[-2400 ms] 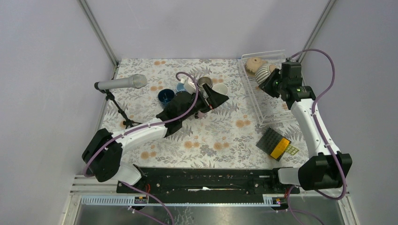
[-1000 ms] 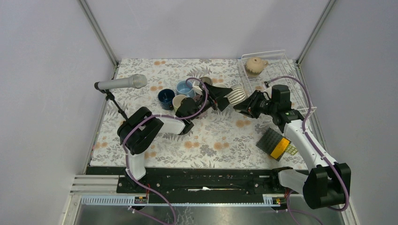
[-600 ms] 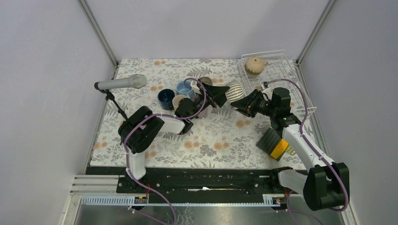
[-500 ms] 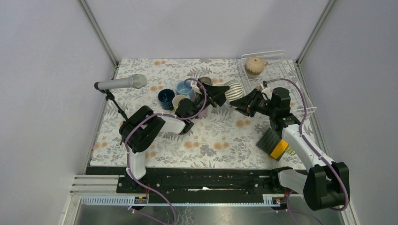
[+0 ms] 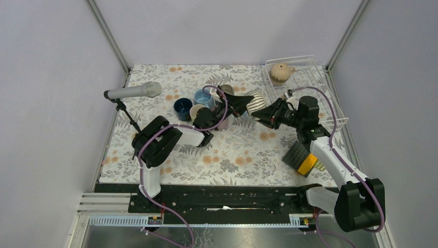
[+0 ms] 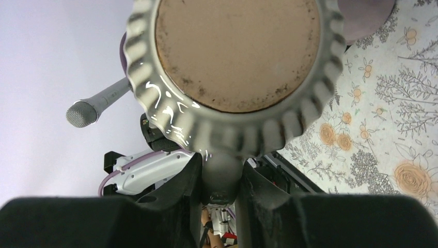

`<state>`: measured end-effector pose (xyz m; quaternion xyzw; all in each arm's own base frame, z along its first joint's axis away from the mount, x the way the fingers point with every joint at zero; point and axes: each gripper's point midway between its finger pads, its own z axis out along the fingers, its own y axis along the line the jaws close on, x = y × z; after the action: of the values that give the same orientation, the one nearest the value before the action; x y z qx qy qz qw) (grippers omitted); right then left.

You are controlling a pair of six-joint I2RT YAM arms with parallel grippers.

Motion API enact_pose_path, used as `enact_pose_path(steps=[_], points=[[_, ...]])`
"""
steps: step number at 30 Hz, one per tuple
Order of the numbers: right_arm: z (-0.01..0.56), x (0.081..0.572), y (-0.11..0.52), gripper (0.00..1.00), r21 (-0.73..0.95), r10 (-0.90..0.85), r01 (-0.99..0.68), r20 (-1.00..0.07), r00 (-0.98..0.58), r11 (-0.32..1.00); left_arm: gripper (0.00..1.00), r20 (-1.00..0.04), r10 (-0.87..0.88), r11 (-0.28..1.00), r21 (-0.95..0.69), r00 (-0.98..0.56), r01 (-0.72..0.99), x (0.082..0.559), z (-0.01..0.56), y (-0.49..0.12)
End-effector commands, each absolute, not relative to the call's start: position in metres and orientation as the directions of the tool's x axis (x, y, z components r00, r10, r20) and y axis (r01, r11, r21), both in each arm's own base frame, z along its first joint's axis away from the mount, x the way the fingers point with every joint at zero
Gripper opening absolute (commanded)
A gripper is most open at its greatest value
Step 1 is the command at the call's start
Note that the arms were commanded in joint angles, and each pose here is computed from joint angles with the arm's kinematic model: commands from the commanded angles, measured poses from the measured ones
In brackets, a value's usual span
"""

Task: Unload the cups from the dish rack
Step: Place the cup at the center of the board.

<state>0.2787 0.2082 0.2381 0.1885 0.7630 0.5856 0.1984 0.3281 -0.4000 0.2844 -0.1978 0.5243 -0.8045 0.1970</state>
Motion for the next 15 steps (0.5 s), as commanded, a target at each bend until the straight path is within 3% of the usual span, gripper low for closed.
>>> enact_pose_path(steps=[1,5,6,11,15], points=[[0.259,0.282,0.207,0.0,0.934,0.493,-0.126,-0.287,-0.822,0.333,0.0,0.052,-0.458,-0.472,-0.86,-0.888,0.193,0.307,0.331,-0.401],[0.261,0.283,0.204,0.0,0.925,0.494,-0.129,-0.305,-0.814,0.358,0.0,0.029,-0.465,-0.461,-0.861,-0.885,0.215,0.306,0.335,-0.401],[0.262,0.283,0.204,0.05,0.922,0.494,-0.131,-0.31,-0.812,0.364,0.0,0.022,-0.467,-0.454,-0.864,-0.884,0.219,0.306,0.335,-0.401],[0.255,0.283,0.195,0.58,0.896,0.513,-0.109,-0.342,-0.788,0.431,0.0,-0.003,-0.476,-0.434,-0.869,-0.88,0.238,0.303,0.336,-0.4],[0.248,0.281,0.181,0.8,0.848,0.523,-0.073,-0.388,-0.759,0.525,0.0,-0.032,-0.481,-0.398,-0.882,-0.876,0.251,0.301,0.333,-0.401]])
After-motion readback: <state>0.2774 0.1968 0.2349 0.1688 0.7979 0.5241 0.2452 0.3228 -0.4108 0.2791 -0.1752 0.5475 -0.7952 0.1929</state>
